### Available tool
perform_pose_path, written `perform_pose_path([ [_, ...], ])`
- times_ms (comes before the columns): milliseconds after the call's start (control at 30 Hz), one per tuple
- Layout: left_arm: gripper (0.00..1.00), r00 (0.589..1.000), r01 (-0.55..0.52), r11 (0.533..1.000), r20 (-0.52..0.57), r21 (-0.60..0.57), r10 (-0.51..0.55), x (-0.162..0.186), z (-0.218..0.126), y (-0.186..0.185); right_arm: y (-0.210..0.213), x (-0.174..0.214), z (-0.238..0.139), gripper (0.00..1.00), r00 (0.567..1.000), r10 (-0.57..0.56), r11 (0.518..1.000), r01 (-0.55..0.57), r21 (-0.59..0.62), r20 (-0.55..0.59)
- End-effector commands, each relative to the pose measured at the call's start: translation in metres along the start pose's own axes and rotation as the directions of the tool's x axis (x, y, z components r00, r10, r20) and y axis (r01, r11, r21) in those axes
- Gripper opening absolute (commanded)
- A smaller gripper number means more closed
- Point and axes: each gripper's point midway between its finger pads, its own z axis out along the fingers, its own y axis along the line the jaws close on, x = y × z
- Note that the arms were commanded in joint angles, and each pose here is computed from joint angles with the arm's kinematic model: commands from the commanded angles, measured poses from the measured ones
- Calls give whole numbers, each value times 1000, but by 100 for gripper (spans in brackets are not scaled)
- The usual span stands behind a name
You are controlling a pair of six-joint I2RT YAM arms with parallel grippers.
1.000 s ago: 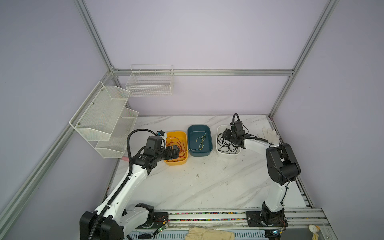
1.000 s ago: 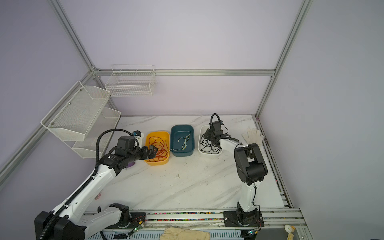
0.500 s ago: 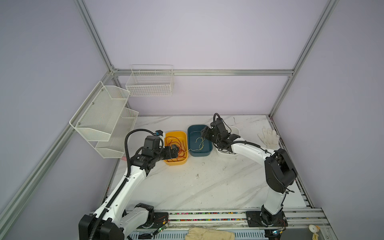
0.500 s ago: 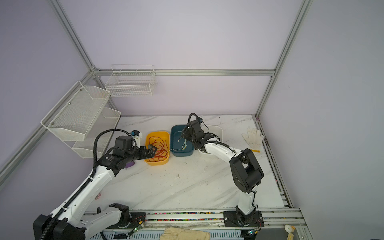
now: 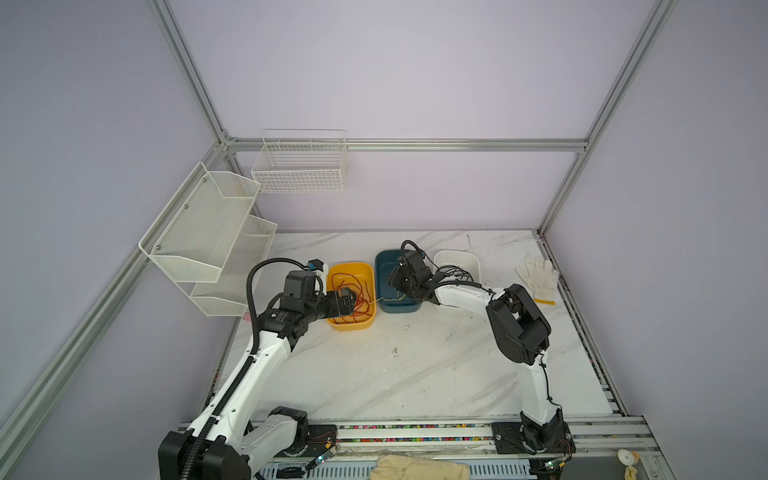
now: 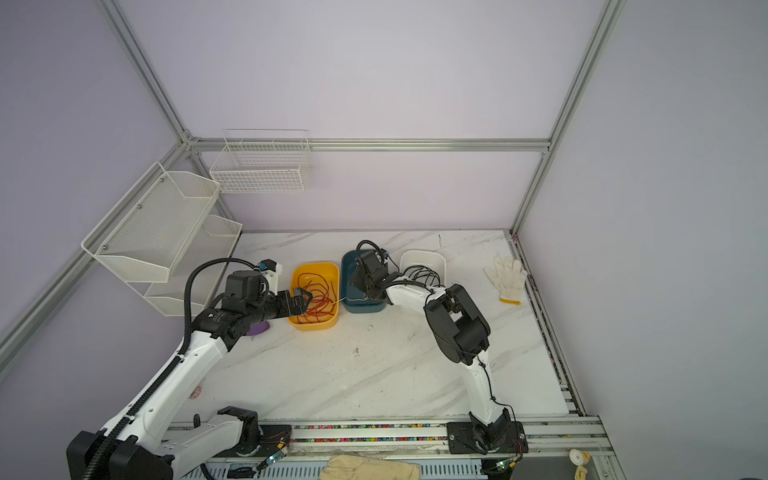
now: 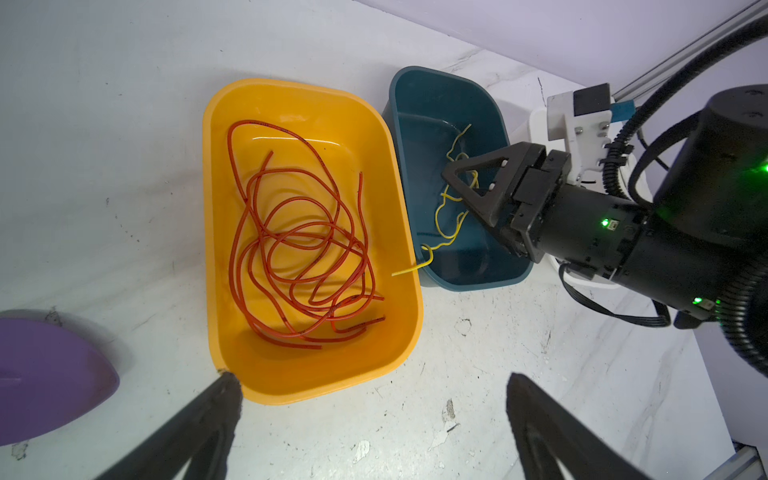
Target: Untangle the cables
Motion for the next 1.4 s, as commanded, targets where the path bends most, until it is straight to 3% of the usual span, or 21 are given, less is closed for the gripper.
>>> perform_pose_path([
  [0,98,999,-6,999,46,39,4,-15,-5,-7,7,-7,3,54,1000,25,1000,-25,4,11],
  [200,99,999,-4,999,44,40,2,-14,-4,-6,6,-11,11,35,1000,8,1000,-8,17,27],
  [367,99,999,0,999,38,44,-2,-14,-3,-6,15,-20,13,6,999,-33,999,32,23,43],
  [433,98,999,1,999,39,44,-3,-14,-3,-6,17,-23,13,0,998,-43,999,42,24,46],
  [867,99,1000,6,999,26,51,-8,-12,-1,-6,27,-48,-9,0,996,-44,999,45,-8,71],
  [1067,99,1000,6,999,25,49,-7,-11,-1,-5,20,-41,13,0,996,-90,995,90,-31,-11],
  [1100,99,1000,6,999,24,49,-7,-11,-1,-5,20,-39,15,2,995,-96,995,96,-37,-25],
  [1167,99,1000,7,999,23,47,-8,-11,0,-4,21,-35,16,22,993,-109,993,107,-45,-43],
  [1233,99,1000,5,999,24,48,-6,-11,-1,-5,25,-41,8,36,993,-117,992,116,-51,-23],
  [1367,99,1000,4,999,24,45,-5,-11,-1,-4,41,-61,-26,50,989,-141,987,144,-72,47],
])
